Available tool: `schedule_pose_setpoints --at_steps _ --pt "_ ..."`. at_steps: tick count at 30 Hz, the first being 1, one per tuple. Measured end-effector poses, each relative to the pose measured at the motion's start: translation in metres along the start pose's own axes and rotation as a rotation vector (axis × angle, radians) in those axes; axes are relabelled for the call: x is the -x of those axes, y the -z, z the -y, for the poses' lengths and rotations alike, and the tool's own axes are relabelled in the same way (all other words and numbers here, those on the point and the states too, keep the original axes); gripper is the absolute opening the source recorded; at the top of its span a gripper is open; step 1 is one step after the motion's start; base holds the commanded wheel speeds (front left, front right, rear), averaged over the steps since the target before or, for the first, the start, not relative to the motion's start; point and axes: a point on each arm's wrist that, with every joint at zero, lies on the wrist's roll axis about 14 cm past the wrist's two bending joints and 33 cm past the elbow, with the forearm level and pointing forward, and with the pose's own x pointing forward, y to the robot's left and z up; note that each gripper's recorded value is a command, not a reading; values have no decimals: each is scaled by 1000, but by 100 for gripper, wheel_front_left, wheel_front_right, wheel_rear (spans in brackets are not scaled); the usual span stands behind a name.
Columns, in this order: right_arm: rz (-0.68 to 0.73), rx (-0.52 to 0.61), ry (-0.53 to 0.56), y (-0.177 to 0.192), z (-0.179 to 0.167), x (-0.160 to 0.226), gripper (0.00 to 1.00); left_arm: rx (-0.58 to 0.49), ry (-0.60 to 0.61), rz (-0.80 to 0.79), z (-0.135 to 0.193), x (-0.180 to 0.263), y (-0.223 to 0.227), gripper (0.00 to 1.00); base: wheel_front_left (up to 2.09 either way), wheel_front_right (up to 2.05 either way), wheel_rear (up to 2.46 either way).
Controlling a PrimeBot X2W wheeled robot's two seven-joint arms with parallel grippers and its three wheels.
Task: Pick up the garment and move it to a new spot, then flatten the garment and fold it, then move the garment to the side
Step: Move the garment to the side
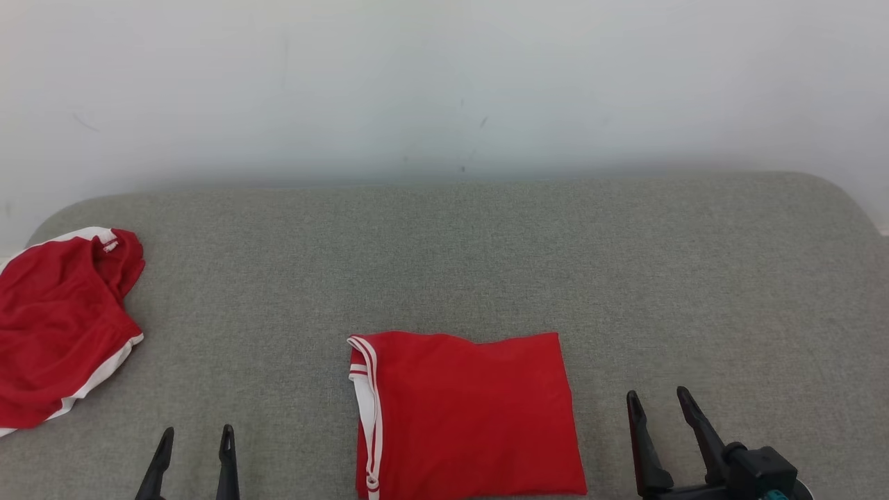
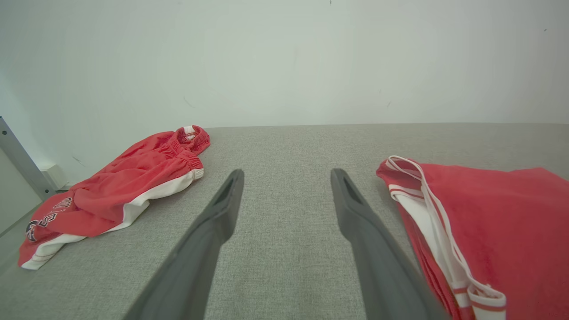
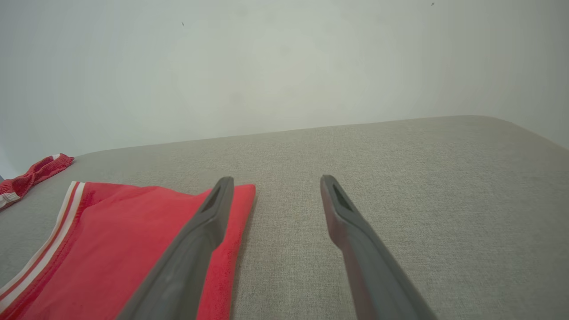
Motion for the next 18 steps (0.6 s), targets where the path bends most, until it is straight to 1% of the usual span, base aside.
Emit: schedule_pose_setpoints --at_steps 11,14,18 --pt "1 41 -111 -5 -22 -32 100 5 -17 -11 -4 4 3 100 0 0 0" --pt "-23 48 -141 -1 -31 -43 100 6 -28 -14 -7 6 4 100 0 0 0" --pt "-94 56 -176 15 -42 -54 100 6 -39 -19 -10 8 6 100 0 0 0"
